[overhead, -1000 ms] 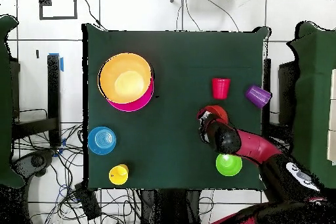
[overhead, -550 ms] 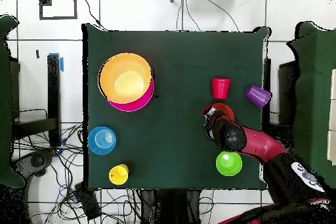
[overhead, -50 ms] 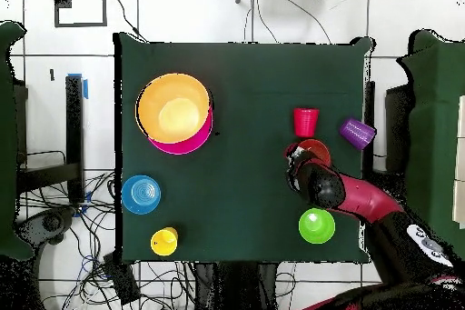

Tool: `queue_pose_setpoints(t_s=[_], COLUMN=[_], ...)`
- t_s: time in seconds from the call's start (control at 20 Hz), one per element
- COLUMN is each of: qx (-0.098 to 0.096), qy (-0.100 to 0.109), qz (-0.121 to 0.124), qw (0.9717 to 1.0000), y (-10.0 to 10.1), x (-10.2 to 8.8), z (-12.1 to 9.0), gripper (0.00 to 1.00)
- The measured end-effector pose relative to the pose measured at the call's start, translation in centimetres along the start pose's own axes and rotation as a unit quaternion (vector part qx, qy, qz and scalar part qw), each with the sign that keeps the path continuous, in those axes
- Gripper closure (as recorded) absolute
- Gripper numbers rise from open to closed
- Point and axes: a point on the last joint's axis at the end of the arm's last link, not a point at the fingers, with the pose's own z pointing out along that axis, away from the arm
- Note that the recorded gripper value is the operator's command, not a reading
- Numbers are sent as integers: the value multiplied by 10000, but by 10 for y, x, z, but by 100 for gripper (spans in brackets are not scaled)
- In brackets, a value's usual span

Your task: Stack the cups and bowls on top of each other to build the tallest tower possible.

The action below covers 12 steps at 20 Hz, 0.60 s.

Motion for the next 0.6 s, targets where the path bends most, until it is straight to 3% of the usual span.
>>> queue_pose_setpoints(t_s=[0.4, 0.6], qx=[135, 405], qy=[-146, -42], qz=[-57, -60], qw=[9998, 9992], y=[-3, -13], x=[-23, -37], z=[-28, -70], gripper=[100, 100])
